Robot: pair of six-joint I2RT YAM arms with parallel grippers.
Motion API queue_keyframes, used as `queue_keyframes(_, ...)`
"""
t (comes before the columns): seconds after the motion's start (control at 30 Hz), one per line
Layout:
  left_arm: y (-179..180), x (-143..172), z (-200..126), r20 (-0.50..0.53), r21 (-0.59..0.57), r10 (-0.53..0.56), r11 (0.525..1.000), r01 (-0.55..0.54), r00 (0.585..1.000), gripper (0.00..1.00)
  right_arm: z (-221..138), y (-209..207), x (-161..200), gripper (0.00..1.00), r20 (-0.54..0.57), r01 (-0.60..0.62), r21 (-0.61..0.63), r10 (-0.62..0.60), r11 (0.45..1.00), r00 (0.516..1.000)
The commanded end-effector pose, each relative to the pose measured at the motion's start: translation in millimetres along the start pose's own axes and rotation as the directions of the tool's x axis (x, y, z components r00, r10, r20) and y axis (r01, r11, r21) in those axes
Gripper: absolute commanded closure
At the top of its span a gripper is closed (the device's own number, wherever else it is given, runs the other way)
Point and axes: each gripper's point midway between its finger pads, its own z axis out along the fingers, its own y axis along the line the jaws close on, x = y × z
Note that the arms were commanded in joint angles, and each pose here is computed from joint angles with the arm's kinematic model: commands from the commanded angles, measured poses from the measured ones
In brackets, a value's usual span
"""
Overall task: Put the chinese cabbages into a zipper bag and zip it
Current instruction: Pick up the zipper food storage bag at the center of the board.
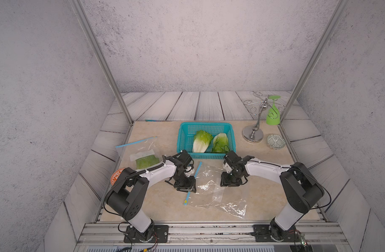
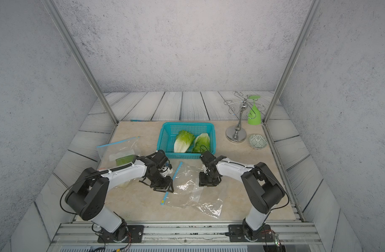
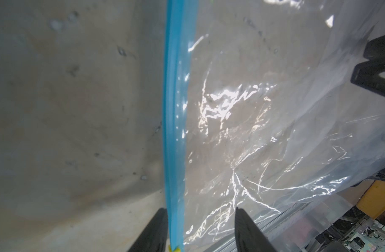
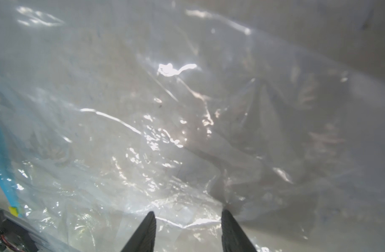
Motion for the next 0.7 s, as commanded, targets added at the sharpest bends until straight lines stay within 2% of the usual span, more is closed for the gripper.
queue_keyframes(0.0,-3,1,1,-0.003,0.022,-0.01,1.0,0.01,1.0,0.48,18,-15,13,0.51,-0.059,-0.02,0.047,0.023,0.999,0.998)
queue_keyframes(0.3,-16,-3,-5,0.019,0.081,0.009,0.997,-0.01,1.0,0.5,20,-15,13,0.51,-0.065,-0.022,0.046,0.024,0.999,0.998)
queue_keyframes(0.67,-24,-9,7,0.027,0.157,0.005,0.988,-0.009,1.0,0.54,21,-13,12,0.51,-0.073,-0.024,0.034,0.026,0.999,0.997)
